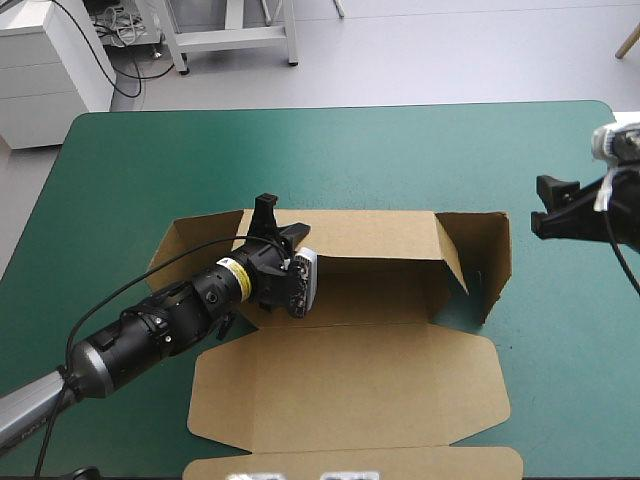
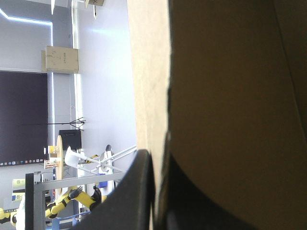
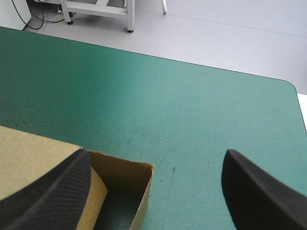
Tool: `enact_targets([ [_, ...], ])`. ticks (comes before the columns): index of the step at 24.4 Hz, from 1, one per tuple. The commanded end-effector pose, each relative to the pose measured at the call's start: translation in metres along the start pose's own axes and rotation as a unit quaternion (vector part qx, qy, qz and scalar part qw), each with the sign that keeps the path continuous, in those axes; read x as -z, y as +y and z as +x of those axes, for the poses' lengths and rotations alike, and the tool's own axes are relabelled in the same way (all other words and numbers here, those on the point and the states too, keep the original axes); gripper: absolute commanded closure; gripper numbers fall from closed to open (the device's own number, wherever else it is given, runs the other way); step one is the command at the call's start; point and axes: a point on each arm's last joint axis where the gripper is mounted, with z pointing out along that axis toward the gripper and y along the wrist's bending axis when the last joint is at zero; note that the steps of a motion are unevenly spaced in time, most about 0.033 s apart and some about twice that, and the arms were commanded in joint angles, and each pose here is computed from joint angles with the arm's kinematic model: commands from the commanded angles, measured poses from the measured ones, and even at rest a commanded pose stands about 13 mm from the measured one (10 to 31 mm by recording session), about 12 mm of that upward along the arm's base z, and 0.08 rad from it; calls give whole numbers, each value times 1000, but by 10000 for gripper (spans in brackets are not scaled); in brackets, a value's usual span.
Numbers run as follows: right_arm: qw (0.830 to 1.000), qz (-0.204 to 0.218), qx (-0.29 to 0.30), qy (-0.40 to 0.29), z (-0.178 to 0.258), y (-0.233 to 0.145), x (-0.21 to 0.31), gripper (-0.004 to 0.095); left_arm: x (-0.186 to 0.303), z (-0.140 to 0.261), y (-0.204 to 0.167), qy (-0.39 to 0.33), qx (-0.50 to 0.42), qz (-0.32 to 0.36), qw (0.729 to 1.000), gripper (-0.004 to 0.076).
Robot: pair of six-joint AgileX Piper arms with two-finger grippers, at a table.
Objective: Fold the box
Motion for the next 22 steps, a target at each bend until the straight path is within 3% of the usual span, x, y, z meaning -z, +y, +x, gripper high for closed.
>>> enact_targets([
  [1,1000,3,-2,-18,-25,-5,-17,203,1,-6,6,-21,20,-16,999,731],
  [7,997,-52,-36,49,-50,-6,-122,203,1,-6,6,-23,18,-17,999,731],
  [12,990,-71,-49,116,-43,-6,-191,205,1,-6,6,-23,18,-17,999,731],
  [22,966,-84,-64,236,-3,-3,-262,209,1,-6,6,-23,17,-17,999,731],
])
